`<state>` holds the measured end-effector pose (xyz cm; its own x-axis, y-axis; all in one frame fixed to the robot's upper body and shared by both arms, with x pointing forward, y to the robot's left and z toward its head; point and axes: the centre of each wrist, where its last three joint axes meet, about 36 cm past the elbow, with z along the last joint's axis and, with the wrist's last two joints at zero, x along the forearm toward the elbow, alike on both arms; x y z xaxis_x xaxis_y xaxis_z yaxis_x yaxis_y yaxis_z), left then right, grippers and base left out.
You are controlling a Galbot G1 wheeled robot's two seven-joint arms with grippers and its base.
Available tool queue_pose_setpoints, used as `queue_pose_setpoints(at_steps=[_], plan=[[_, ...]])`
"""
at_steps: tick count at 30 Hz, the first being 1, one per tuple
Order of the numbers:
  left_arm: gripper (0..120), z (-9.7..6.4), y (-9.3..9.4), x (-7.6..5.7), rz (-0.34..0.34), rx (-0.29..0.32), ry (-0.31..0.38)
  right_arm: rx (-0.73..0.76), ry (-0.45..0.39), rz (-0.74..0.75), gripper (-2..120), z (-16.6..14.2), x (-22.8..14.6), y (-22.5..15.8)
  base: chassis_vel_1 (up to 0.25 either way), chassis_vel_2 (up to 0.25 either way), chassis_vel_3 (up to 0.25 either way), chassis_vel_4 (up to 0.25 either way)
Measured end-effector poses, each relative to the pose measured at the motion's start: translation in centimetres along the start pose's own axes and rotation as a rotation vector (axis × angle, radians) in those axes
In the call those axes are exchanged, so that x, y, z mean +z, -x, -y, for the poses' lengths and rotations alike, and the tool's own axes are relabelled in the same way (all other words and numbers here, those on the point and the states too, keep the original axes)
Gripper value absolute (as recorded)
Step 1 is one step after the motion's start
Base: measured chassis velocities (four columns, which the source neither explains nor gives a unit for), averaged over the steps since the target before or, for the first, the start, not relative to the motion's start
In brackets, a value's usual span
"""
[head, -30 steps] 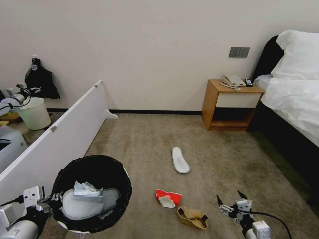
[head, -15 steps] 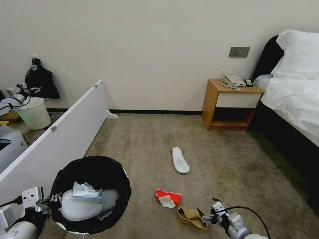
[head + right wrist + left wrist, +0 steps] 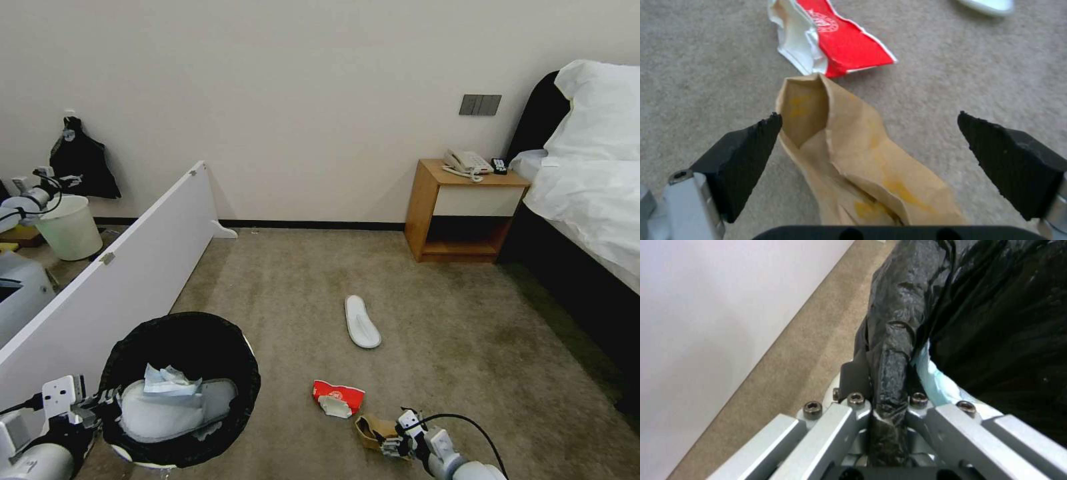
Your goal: Pick up the trash bin, then pick up the garbage from the floor and place it into the trash bin.
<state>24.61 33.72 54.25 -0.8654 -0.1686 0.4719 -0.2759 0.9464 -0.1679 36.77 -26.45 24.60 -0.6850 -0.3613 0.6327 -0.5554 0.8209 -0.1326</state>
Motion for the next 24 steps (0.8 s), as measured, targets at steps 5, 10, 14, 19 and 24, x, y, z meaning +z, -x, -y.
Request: queue_pose_setpoints(at_steps=[5, 10, 14, 19, 24], plan=[[2, 0.0, 0.0, 0.0, 0.000, -0.001, 0.000, -0.021, -0.014, -0.004, 100, -0.4, -0.4, 1.1, 0.000, 0.000, 0.000, 0.000], [2, 0.0, 0.1, 0.0, 0.001, -0.003, -0.002, -0.045, -0.024, -0.023, 100, -1.0, -0.5, 2.1, 0.000, 0.000, 0.000, 0.000], [2, 0.0, 0.1, 0.0, 0.001, -0.003, -0.002, -0.049, -0.022, -0.024, 100, -1.1, -0.7, 2.5, 0.000, 0.000, 0.000, 0.000], [2, 0.0, 0.1, 0.0, 0.001, -0.002, -0.001, -0.053, -0.016, -0.027, 100, -1.3, -0.7, 3.0, 0.000, 0.000, 0.000, 0.000], [2, 0.0, 0.1, 0.0, 0.002, -0.001, 0.000, -0.053, -0.005, -0.036, 100, -1.4, -0.4, 3.3, 0.000, 0.000, 0.000, 0.000]])
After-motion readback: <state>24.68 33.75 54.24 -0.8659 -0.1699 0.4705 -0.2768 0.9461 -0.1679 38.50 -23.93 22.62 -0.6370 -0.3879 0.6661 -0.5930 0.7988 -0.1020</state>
